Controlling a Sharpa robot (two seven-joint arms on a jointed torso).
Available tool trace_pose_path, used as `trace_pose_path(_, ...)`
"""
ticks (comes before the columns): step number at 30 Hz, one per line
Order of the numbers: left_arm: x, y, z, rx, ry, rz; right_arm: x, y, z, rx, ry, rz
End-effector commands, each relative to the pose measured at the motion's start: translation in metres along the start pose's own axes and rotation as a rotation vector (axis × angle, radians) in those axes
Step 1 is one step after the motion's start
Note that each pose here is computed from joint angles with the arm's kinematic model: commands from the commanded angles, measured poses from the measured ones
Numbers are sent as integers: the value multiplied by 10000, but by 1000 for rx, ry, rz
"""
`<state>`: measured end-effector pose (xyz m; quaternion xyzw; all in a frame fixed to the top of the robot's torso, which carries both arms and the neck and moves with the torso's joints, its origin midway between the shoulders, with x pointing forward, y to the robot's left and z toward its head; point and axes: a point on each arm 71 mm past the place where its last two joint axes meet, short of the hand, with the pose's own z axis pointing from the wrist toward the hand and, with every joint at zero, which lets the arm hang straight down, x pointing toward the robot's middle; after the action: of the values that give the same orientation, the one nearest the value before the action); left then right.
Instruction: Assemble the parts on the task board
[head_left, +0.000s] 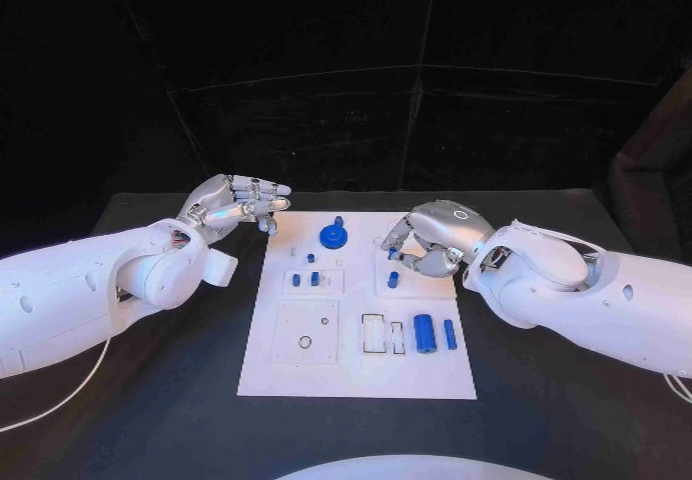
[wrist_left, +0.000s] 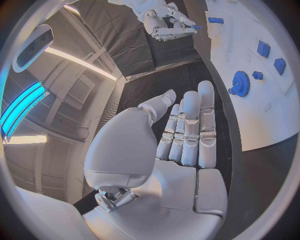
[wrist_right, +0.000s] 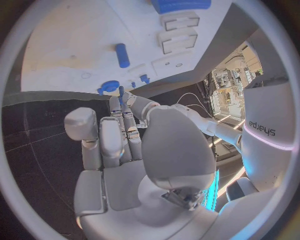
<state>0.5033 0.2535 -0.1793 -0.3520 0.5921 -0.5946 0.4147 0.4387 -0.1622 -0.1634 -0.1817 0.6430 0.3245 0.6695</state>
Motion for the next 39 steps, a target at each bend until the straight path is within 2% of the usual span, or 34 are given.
trace_pose_path(1,28,-3,21,0,12,-9,-44,167,63,-60,-63,66)
trace_pose_path(5,54,5,61,-1,12,-7,1,348,198,-108,-61,106)
trace_pose_path(7,70,7,75,0,14,-8,67,444,268,-129,-42,124)
trace_pose_path(13,112,5,102,2,21,-10,315,599,346,-152,23,136)
trace_pose_path(21,152,2,124,4,26,-11,618,702,397,-144,111,152)
trace_pose_path(39,174,-2,131,4,30,-12,818,782,412,-137,191,123)
